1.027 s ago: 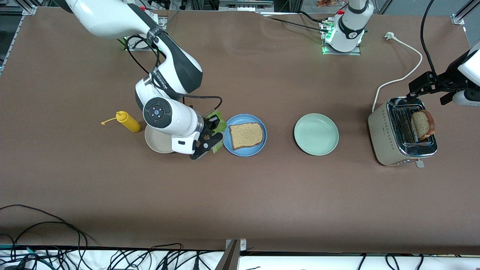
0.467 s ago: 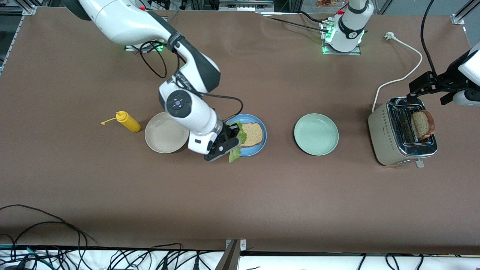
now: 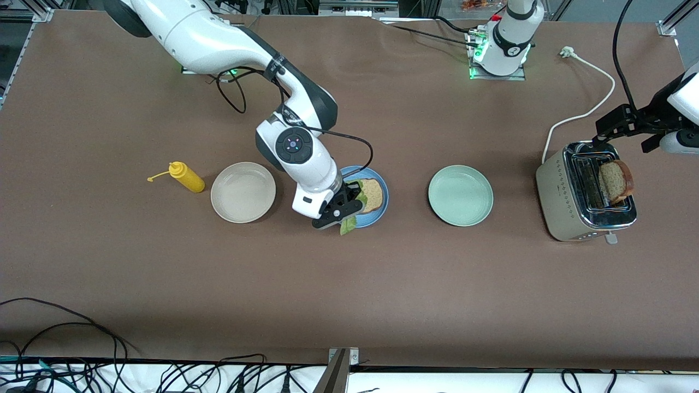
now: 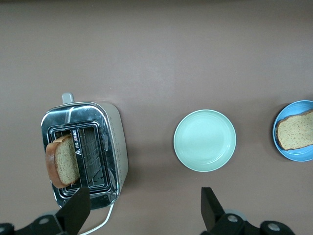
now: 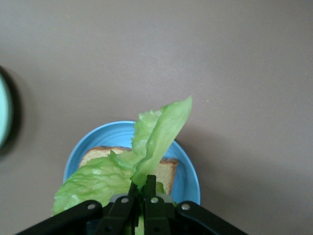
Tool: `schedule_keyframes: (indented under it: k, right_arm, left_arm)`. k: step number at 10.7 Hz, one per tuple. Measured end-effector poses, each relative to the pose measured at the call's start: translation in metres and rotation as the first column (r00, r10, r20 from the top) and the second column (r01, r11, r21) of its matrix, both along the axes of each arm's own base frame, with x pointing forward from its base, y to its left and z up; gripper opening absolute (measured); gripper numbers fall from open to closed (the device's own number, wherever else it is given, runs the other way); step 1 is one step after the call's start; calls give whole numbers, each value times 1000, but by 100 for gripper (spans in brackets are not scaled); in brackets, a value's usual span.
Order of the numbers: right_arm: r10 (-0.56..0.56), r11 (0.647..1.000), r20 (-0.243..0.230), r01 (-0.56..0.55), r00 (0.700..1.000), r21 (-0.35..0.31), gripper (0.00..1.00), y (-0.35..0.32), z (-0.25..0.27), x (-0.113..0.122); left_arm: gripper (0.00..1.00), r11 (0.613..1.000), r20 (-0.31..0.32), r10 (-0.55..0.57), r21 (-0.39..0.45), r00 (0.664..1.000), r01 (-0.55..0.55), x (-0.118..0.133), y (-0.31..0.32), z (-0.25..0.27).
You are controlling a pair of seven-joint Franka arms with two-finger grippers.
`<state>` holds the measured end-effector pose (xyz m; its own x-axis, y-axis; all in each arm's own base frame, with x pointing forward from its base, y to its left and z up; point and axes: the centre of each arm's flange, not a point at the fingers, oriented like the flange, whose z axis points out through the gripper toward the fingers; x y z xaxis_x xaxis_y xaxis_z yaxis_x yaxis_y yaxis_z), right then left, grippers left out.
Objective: Make sandwich in blue plate with both arms
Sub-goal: 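Lower the lettuce onto the bread and open the right gripper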
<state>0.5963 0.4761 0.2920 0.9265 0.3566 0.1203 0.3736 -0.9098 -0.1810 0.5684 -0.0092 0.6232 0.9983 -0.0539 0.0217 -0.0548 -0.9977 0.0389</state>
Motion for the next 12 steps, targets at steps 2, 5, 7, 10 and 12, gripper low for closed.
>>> schedule_keyframes:
  k: [2,5,7,10,12]
  right_arm:
    - [-48,999,8,48,999,20,6,6,-26,0]
    - [-145,989,-27,146,989,26,8,21,-36,-13]
    - [-194,981,-49,195,980,21,20,35,-39,-27]
    - [-197,980,-43,198,979,14,60,34,-40,-27]
    - [-198,980,-47,198,979,4,88,33,-41,-27]
  left_arm:
    - [100,1000,0,0,0,1000,0,0,0,0]
    - [100,1000,-1,0,0,1000,0,0,0,0]
    - [100,1000,-1,0,0,1000,0,0,0,0]
    - [100,1000,-1,0,0,1000,0,0,0,0]
    - [100,1000,-1,0,0,1000,0,0,0,0]
